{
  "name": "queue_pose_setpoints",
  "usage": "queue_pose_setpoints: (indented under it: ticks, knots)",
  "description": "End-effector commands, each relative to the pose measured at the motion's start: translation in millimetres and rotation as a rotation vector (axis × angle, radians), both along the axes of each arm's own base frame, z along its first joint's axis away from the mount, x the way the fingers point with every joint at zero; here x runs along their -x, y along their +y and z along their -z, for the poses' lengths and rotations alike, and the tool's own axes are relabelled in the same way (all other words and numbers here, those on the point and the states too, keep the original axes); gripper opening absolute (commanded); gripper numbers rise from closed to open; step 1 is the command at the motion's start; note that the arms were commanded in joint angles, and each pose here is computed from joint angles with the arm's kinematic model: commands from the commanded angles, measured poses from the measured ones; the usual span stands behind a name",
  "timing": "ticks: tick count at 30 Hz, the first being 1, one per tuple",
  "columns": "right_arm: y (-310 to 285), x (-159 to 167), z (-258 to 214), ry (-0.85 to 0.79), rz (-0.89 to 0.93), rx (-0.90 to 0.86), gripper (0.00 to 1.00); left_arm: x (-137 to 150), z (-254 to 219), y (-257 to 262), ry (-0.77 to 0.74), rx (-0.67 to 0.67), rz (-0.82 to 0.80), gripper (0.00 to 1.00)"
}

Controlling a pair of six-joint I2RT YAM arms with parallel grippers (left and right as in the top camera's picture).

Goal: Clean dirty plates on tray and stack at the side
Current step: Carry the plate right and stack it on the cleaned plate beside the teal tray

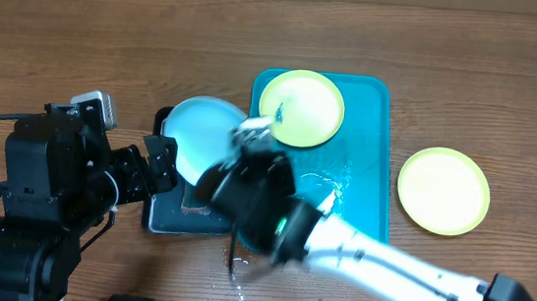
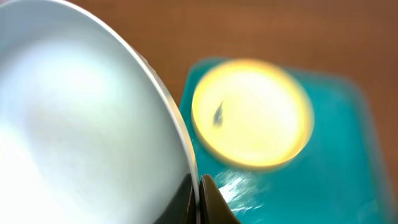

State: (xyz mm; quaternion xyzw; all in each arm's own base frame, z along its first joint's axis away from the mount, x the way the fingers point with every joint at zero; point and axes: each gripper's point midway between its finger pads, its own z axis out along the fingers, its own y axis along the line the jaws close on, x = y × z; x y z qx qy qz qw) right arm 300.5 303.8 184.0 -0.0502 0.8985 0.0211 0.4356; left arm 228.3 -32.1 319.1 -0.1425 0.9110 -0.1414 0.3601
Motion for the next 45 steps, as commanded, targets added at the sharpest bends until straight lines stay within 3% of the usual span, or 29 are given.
queue_pose_setpoints:
  ticks: [1, 6, 11, 14, 17, 22, 27, 33, 34, 35, 37, 42, 45]
  knots:
    - [12.9, -7.1, 17.9, 0.442, 0.039, -0.494, 0.04, -0.1, -6.0, 0.6, -0.020, -0.012, 0.012, 1.00]
    - [-42.7, -45.1, 1.7, 0.634, -0.008, -0.739, 0.04, 0.2, -5.9, 0.6, -0.020, -0.012, 0.013, 1.00]
    - [-158.6, -66.6, 6.2, 0.654, 0.214, -0.777, 0.04, 0.1, -5.8, 0.6, -0.019, -0.012, 0.013, 1.00]
    - [-240.5, -52.7, 29.1, 0.693, 0.422, -0.682, 0.04, 0.1, -5.8, 0.6, -0.019, -0.012, 0.013, 1.00]
    - [-307.1, -17.8, 54.2, 0.768, 0.640, -0.543, 0.04, 0.1, -5.9, 0.6, -0.020, -0.012, 0.013, 1.00]
    - [-368.0, 25.6, 86.4, 0.836, 0.860, -0.420, 0.04, 0.1, -5.9, 0.6, -0.020, -0.012, 0.013, 1.00]
    - [-392.1, 51.8, 124.3, 0.860, 0.979, -0.468, 0.04, 0.1, -5.9, 0.6, -0.020, -0.012, 0.013, 1.00]
    - [-402.2, 68.7, 132.0, 0.890, 1.041, -0.494, 0.04, 0.1, -5.9, 0.6, -0.020, -0.012, 0.013, 1.00]
    - [-402.2, 70.5, 130.8, 0.898, 1.044, -0.494, 0.08, 0.1, -5.9, 0.6, -0.020, -0.012, 0.012, 1.00]
    - [-401.3, 71.9, 129.5, 0.907, 1.044, -0.494, 0.22, 0.1, -5.9, 0.6, -0.020, -0.012, 0.013, 1.00]
    - [-398.9, 70.0, 124.0, 0.910, 1.017, -0.491, 0.34, 0.1, -5.9, 0.6, -0.020, -0.012, 0.013, 1.00]
    - [-385.1, 51.5, 85.7, 0.822, 0.895, -0.442, 0.42, 0.1, -5.9, 0.6, -0.020, -0.012, 0.013, 1.00]
    - [-347.0, 21.3, 52.7, 0.694, 0.639, -0.468, 0.50, 0.1, -5.9, 0.6, -0.020, -0.012, 0.013, 1.00]
